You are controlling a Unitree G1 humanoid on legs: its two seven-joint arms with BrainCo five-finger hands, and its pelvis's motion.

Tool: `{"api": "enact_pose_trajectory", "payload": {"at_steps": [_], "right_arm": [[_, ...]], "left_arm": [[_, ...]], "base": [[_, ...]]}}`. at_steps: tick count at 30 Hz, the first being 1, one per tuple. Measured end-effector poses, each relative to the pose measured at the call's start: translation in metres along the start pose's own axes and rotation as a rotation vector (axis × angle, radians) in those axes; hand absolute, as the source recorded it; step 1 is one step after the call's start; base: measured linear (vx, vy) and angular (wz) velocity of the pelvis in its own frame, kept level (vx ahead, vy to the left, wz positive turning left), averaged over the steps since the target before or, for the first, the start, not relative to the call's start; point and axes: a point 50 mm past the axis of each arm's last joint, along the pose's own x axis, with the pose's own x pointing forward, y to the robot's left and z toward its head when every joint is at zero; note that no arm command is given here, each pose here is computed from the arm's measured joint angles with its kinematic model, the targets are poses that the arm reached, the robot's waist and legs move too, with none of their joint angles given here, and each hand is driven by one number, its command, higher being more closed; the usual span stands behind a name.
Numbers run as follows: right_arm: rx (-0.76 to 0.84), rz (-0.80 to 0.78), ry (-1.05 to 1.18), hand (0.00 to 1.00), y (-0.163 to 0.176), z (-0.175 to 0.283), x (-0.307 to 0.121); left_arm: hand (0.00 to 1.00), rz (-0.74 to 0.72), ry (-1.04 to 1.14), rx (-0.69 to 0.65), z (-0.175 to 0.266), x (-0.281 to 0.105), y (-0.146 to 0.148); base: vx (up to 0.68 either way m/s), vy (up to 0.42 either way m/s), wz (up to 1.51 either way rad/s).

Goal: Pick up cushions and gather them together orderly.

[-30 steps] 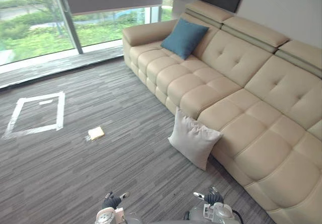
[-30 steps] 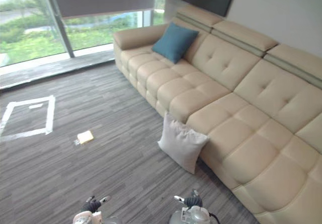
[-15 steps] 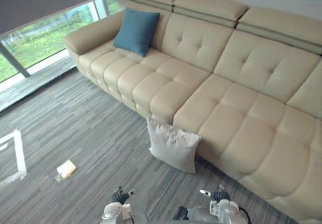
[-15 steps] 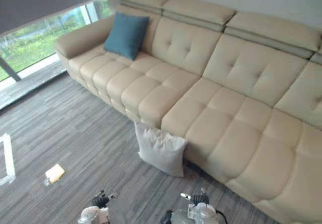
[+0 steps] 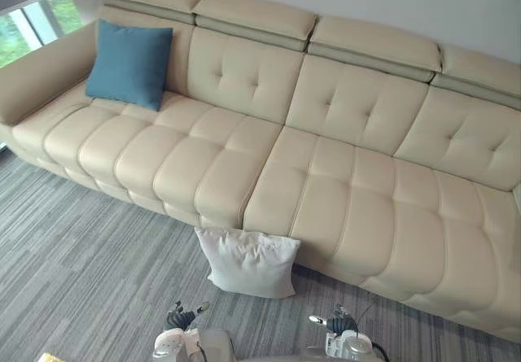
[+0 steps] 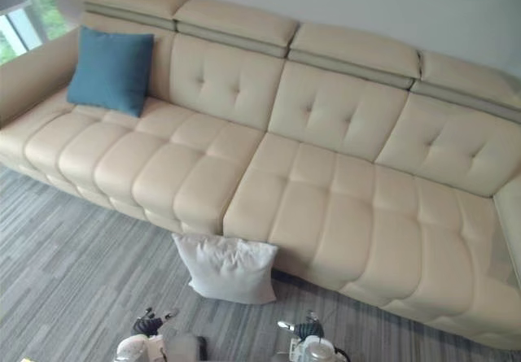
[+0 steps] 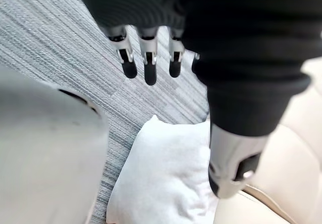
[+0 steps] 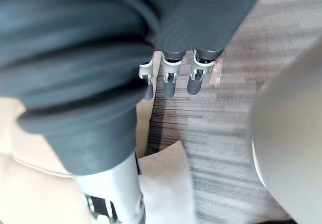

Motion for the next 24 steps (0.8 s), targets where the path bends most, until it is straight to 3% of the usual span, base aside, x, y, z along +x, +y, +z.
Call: {"api": "enact_pose_trajectory", "payload": {"at_steps": [8,13,24], "right_arm": [[-0.01,0.006,-0.021,0.0,0.001,0.006,0.002],[0.013,-0.058,-0.02,0.0,-0.02,0.007,0.004],[0.051,-0.073,-0.015,0.0,-0.021,0.005,0.003]], "left_arm": [[0.0,-0.021,0.01,0.059,-0.004,-0.001,-0.001],[0.0,-0.067,0.023,0.05,-0.008,-0.004,-0.021],[0.0,-0.055,-0.007,0.051,-0.002,-0.003,-0.016]], "base": [[0.15,-0.03,-0.05],[0.14,-0.143,0.29],[-0.05,-0.028,0.13]]}}
